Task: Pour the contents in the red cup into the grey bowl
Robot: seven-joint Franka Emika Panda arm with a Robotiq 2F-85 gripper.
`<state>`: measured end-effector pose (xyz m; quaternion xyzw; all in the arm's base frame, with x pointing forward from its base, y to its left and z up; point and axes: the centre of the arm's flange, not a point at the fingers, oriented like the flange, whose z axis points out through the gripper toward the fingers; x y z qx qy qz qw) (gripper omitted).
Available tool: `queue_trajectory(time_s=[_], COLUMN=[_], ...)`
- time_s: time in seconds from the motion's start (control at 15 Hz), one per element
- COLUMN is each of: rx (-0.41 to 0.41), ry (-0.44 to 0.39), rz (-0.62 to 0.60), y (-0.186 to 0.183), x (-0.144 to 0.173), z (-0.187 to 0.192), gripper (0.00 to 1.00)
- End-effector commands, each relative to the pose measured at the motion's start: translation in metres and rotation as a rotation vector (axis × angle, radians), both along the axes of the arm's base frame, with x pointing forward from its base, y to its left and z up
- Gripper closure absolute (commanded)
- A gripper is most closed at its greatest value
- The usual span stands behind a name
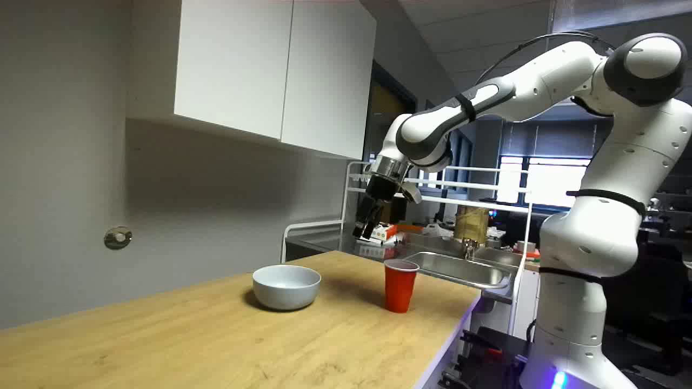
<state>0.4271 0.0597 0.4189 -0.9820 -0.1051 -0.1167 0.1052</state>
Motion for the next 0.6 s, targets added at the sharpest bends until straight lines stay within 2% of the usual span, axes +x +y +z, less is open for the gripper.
queue_trajectory(time_s=[0.0,0.53], rx=[0.000,0.007], ry=[0.000,-0.002], rz=[0.000,-0.018], y=[0.0000,-0.0038], x=[0.0000,0.0012], z=[-0.0002,-0.0003], gripper=[0.00,0.00])
